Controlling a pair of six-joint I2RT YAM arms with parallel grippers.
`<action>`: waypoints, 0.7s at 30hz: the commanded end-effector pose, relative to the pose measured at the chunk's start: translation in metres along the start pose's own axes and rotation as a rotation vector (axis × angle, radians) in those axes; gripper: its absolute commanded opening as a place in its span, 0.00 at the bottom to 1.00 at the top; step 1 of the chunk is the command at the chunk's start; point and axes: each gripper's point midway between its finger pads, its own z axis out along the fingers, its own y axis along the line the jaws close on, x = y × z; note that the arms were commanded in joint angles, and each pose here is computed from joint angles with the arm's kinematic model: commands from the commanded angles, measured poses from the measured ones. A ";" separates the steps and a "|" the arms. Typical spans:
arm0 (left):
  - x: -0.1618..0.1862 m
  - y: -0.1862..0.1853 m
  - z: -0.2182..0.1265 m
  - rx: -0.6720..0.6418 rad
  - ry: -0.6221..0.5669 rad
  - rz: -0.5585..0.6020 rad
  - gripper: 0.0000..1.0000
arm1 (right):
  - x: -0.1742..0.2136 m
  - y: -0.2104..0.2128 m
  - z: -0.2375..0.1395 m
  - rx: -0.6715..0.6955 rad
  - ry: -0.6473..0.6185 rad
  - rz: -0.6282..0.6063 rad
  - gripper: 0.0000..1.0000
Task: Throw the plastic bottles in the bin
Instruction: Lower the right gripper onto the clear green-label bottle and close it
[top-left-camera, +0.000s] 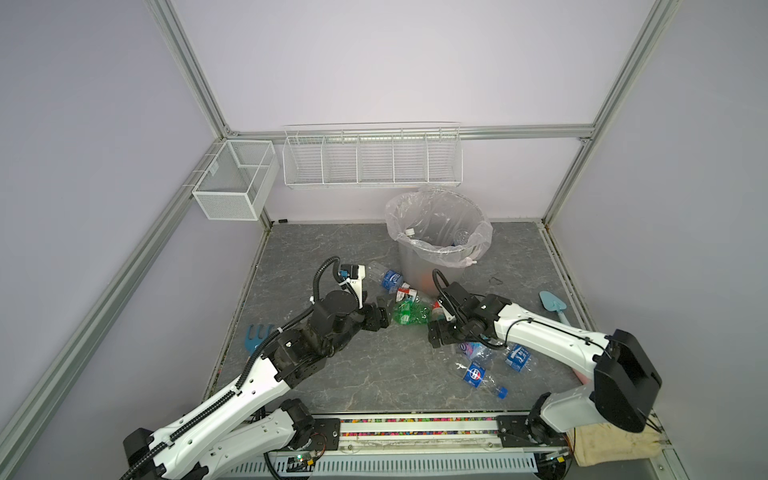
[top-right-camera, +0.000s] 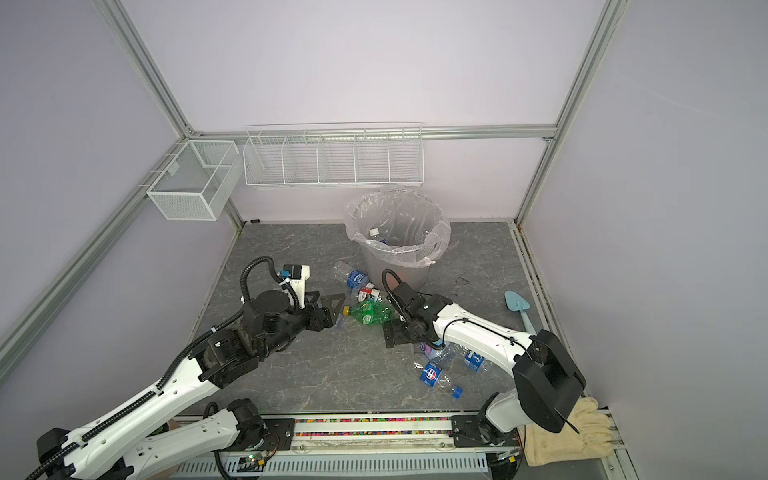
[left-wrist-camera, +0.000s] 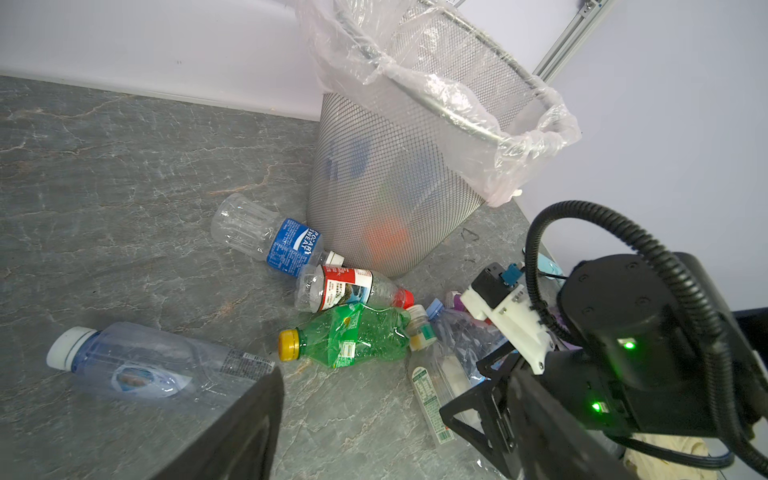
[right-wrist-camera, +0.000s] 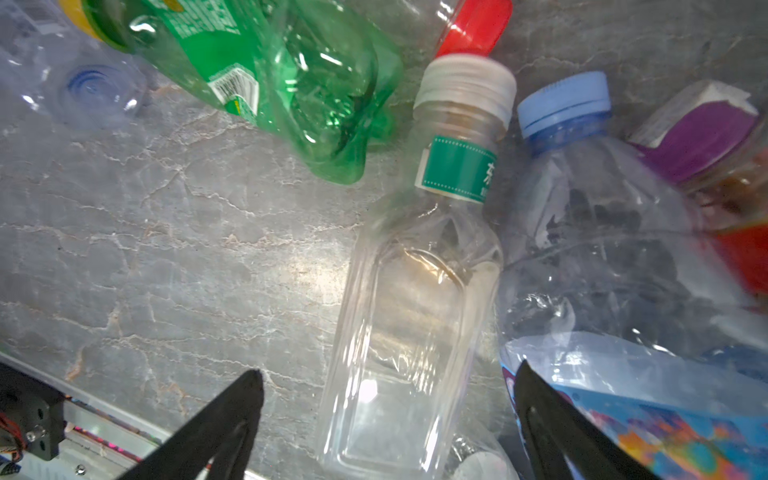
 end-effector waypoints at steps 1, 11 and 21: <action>0.006 0.006 -0.002 -0.020 0.008 -0.020 0.84 | -0.005 -0.002 0.002 0.038 -0.011 0.024 0.95; 0.009 0.008 -0.003 -0.023 0.013 -0.024 0.83 | 0.000 0.000 0.022 0.063 0.030 0.029 0.87; 0.011 0.012 -0.007 -0.027 0.010 -0.031 0.83 | 0.011 -0.005 0.039 0.105 0.069 0.036 0.72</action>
